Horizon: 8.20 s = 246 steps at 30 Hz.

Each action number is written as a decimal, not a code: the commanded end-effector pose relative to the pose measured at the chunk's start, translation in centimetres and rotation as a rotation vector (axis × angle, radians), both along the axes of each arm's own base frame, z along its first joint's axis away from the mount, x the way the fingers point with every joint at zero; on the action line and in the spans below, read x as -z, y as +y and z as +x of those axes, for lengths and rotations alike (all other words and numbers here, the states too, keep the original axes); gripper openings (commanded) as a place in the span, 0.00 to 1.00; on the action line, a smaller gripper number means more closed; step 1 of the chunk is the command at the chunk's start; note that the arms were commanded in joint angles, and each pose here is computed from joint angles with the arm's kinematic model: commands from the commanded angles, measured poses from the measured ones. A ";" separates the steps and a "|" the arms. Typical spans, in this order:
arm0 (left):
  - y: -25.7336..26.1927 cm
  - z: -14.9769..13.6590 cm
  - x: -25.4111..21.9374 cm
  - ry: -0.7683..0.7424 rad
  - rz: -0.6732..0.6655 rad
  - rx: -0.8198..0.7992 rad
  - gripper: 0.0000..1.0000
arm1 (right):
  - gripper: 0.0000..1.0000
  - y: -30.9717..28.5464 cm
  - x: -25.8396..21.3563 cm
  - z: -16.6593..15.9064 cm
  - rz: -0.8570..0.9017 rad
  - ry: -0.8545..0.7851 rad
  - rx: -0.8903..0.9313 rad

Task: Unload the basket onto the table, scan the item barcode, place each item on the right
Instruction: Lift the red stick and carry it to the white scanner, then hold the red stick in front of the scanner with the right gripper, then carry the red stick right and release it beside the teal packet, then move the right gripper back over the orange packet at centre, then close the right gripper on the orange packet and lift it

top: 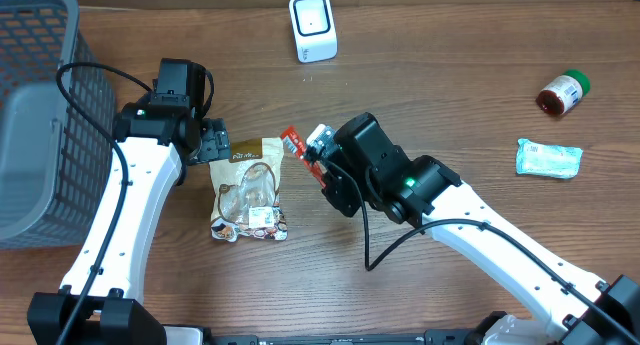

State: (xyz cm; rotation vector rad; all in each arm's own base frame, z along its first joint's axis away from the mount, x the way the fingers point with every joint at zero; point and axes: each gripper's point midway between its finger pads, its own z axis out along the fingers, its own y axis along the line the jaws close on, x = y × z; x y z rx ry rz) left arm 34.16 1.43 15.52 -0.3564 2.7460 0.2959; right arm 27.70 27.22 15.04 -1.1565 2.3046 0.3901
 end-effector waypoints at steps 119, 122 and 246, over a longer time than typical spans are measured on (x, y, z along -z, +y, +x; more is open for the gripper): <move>0.1 0.1 0.0 0.000 0.007 0.000 1.00 | 0.04 -13.9 -9.1 18.2 -0.176 -0.194 0.640; 0.1 0.1 0.0 0.000 0.007 0.000 1.00 | 0.04 -17.8 -5.3 14.7 -0.208 0.068 0.699; 0.1 0.1 0.0 -0.001 0.006 0.000 1.00 | 0.04 -3.5 5.6 7.7 0.226 0.373 0.717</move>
